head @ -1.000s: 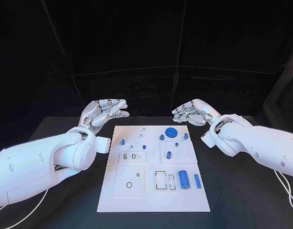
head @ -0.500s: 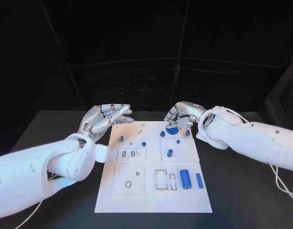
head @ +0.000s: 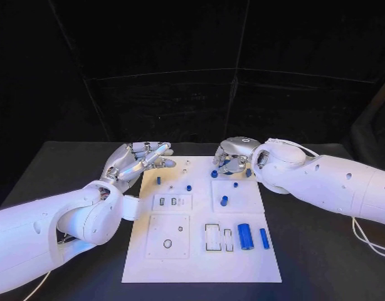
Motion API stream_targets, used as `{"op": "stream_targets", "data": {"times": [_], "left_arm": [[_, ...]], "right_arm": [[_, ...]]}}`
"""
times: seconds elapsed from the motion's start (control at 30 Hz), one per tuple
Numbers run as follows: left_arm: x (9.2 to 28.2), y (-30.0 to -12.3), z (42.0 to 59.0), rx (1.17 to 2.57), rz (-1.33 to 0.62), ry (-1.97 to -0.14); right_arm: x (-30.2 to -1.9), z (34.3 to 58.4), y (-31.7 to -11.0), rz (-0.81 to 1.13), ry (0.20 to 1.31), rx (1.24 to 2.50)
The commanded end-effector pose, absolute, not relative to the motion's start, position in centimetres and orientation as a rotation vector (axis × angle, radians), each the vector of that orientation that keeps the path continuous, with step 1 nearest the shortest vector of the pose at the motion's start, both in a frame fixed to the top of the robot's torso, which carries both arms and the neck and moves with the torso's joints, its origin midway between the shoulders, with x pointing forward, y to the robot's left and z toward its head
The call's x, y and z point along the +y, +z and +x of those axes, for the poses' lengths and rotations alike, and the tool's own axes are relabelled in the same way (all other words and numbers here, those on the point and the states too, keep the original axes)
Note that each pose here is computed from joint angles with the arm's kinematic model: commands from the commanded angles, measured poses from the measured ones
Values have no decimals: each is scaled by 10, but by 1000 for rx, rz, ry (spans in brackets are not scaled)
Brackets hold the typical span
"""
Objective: Assemble the parts on the task board
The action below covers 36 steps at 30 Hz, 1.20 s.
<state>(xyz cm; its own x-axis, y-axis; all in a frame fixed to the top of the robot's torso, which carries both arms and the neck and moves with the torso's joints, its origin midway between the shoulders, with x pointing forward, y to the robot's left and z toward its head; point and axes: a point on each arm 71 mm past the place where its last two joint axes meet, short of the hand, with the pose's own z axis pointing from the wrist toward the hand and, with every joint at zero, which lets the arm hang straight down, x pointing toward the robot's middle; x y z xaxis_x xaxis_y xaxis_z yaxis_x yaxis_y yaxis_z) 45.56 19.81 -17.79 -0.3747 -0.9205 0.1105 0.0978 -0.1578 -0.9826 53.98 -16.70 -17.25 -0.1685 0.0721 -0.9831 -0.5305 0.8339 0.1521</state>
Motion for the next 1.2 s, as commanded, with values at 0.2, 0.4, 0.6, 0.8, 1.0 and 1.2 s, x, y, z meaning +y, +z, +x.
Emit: {"op": "stream_targets", "data": {"times": [0.2,0.4,0.6,0.8,1.0,1.2], "left_arm": [[197,-177,456,1329,-1002,-1664],[198,-178,457,1333,-1005,-1659],[200,-179,458,1336,-1009,-1653],[201,-179,458,1338,-1010,-1651],[201,-179,458,1341,-1012,-1649],[202,-180,459,1342,-1014,-1645]], "right_arm": [[-160,540,-173,-427,510,1698],[-157,540,-174,-439,514,1706],[-156,539,-176,-451,516,1725],[-154,540,-177,-459,517,1739],[-152,540,-176,-456,531,1731],[-152,540,-174,-436,552,1701]]}}
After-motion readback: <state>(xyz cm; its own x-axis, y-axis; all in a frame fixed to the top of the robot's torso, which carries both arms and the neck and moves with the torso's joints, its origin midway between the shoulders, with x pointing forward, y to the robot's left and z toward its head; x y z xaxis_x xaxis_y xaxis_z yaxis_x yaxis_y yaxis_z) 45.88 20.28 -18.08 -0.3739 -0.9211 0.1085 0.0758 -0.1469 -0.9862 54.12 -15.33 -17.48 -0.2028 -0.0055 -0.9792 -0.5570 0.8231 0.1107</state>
